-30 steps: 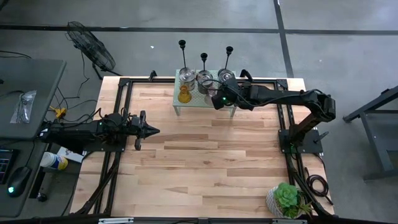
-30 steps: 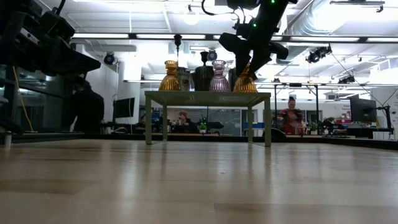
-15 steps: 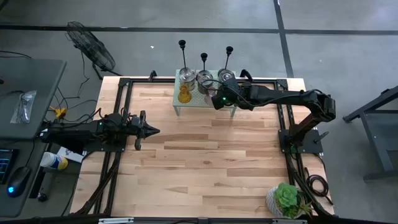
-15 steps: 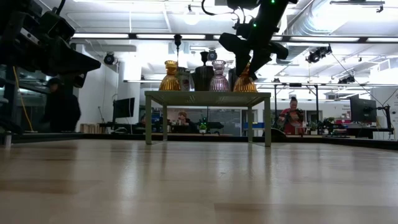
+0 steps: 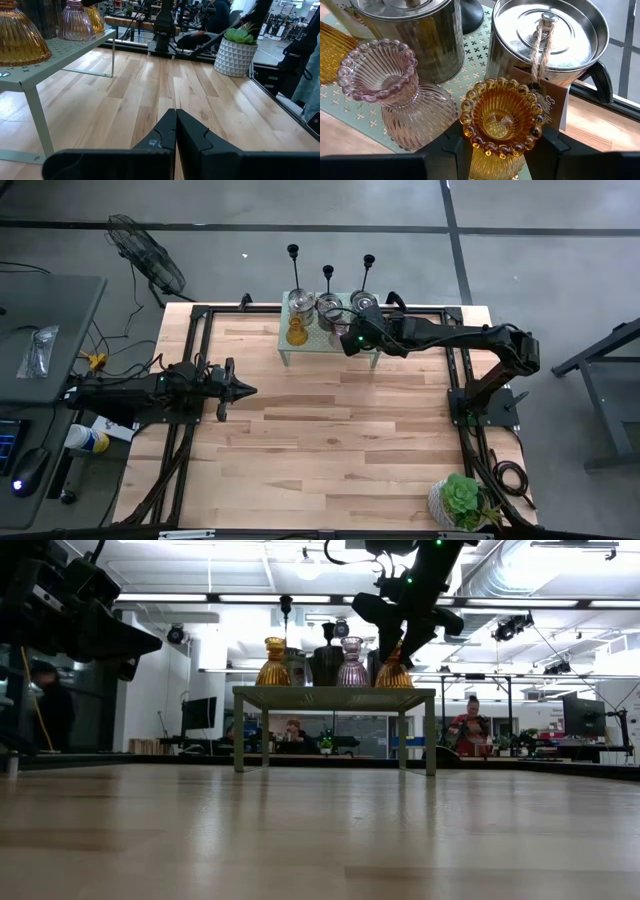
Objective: Pick & Place candle stick holders
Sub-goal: Put the orange candle holder on the shelf
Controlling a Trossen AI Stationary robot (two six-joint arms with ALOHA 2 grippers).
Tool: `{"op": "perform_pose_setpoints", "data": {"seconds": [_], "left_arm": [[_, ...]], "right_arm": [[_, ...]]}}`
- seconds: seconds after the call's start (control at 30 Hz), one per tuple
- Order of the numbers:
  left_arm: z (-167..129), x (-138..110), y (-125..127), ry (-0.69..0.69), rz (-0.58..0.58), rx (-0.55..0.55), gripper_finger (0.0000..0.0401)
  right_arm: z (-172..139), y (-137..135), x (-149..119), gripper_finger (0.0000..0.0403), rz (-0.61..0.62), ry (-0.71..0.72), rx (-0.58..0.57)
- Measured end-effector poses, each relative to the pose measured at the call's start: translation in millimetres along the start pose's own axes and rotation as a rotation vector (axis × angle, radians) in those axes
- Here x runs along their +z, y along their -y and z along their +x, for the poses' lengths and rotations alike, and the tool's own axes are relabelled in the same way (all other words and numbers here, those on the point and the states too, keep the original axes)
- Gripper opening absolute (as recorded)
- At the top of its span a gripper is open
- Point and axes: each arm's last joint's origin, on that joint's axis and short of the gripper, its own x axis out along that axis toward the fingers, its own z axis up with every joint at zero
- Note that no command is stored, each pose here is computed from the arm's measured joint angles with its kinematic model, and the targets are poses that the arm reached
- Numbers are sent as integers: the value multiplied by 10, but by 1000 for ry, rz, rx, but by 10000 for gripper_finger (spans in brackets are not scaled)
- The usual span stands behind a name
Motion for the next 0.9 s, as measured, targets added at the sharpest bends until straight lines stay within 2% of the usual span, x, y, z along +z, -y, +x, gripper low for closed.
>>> {"op": "perform_pose_setpoints", "data": {"seconds": [0.13, 0.47, 0.73, 0.9], "left_arm": [[0, 0, 0, 0, 0, 0, 0], [0, 0, 0, 0, 0, 0, 0], [0, 0, 0, 0, 0, 0, 0], [0, 1, 0, 1, 0, 0, 0]], "right_arm": [[0, -1, -1, 150, 0, -2, 2], [0, -1, -2, 222, -1, -2, 2], [-55, 34, 2, 235, -3, -25, 22], [-113, 55, 5, 235, 1, -69, 80]]}}
